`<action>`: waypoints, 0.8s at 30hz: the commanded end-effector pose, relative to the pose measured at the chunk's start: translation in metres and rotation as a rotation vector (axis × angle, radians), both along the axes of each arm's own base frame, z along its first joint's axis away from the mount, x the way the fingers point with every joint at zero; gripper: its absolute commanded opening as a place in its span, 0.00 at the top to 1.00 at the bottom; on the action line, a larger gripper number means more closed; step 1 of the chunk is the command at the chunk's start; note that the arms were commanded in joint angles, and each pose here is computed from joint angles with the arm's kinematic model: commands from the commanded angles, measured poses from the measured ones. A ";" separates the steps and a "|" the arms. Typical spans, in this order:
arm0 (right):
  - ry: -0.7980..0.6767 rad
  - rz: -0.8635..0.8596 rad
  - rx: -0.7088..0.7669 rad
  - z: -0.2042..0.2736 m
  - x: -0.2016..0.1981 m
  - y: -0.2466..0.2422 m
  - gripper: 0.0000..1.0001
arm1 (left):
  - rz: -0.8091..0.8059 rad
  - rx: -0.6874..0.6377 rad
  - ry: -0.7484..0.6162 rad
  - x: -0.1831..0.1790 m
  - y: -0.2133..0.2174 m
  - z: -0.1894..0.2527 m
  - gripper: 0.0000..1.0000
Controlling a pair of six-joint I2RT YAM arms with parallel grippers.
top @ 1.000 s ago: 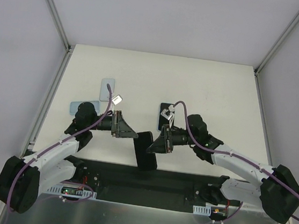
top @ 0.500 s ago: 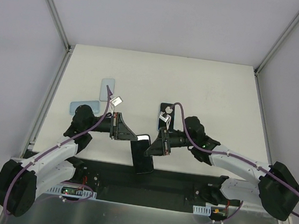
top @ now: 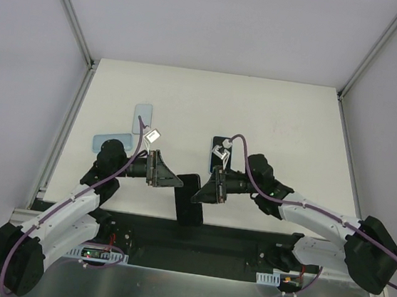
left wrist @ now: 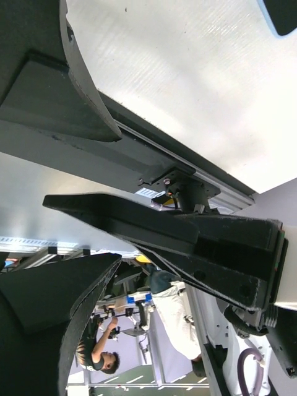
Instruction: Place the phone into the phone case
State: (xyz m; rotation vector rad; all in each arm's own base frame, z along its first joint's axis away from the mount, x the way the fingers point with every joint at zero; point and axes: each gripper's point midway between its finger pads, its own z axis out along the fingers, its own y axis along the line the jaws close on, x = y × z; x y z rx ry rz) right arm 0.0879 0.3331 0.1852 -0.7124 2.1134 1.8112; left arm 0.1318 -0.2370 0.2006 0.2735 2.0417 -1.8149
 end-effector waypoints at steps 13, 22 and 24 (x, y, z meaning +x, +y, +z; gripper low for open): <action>-0.113 0.017 0.139 0.043 0.014 0.004 0.84 | -0.012 -0.103 -0.089 0.016 -0.011 0.038 0.97; -0.062 -0.034 0.119 0.045 0.042 0.009 0.57 | -0.055 -0.044 -0.069 0.025 -0.016 0.026 1.00; -0.052 -0.057 0.119 0.046 0.051 0.008 0.58 | -0.065 -0.031 -0.051 0.027 -0.017 0.022 1.00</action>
